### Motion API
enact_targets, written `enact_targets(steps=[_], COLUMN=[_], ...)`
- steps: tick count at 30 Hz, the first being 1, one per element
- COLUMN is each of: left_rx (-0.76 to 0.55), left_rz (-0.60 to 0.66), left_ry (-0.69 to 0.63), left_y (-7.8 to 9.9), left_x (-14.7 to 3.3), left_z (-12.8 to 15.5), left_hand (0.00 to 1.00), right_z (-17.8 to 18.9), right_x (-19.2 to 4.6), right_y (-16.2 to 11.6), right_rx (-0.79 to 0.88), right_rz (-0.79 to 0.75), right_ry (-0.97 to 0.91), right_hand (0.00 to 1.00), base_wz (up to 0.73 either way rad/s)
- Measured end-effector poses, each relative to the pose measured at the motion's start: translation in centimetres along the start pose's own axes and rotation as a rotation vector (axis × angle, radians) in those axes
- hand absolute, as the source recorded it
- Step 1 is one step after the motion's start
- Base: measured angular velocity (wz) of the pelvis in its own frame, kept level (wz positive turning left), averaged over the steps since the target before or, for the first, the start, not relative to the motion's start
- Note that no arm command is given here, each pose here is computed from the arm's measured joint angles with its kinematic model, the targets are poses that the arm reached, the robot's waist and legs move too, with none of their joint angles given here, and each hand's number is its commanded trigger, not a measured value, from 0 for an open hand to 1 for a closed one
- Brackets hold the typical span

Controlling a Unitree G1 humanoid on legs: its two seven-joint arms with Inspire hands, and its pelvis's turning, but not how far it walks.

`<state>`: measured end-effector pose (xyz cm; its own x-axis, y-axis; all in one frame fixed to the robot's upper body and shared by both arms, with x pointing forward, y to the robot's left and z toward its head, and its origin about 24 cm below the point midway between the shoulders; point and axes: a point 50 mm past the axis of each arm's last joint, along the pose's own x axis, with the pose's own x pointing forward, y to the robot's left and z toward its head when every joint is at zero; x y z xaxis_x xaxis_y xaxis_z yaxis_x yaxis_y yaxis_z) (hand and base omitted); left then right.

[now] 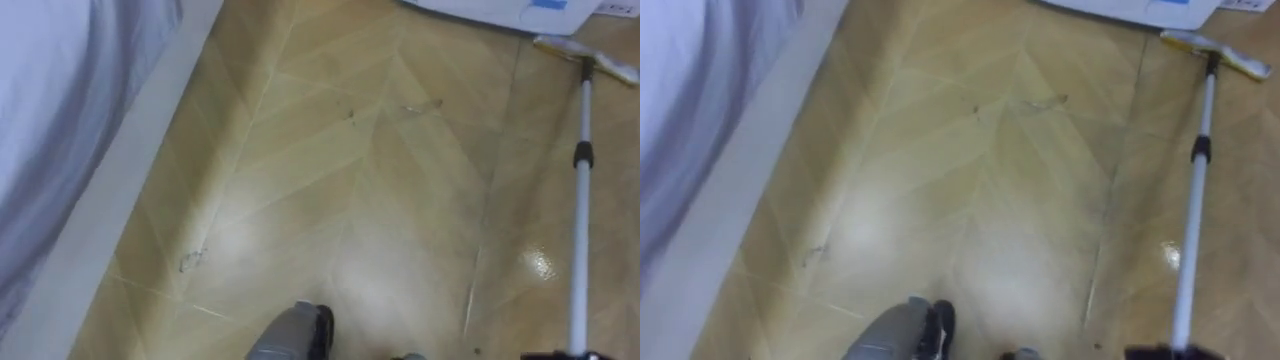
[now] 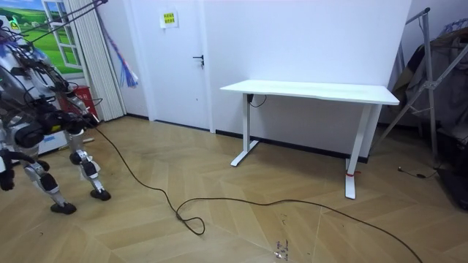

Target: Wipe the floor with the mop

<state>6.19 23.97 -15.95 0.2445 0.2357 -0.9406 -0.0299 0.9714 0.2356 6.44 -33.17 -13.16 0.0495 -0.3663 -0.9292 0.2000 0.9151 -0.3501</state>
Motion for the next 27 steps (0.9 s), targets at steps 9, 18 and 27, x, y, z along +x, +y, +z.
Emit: enact_targets(steps=[9,18,27], left_rx=[-0.006,-0.059,-0.057], left_rz=[-0.011,0.026,0.049], left_ry=[0.009,0.054,0.081], left_y=[-1.7,-0.5,-0.2], left_x=[0.0,0.1,0.0], left_z=[0.0,-1.0,-1.7], left_hand=[0.00,0.00,0.00], right_z=[-4.7,-5.9,-5.1], right_x=[0.4,0.3,0.2], right_y=[5.3,5.8,7.5], right_rx=[-0.085,-0.099,-0.031], right_rz=[0.067,0.117,0.209], right_ry=[0.113,0.174,0.143], right_hand=[1.00,1.00,1.00], base_wz=[-0.16,0.13,-0.05])
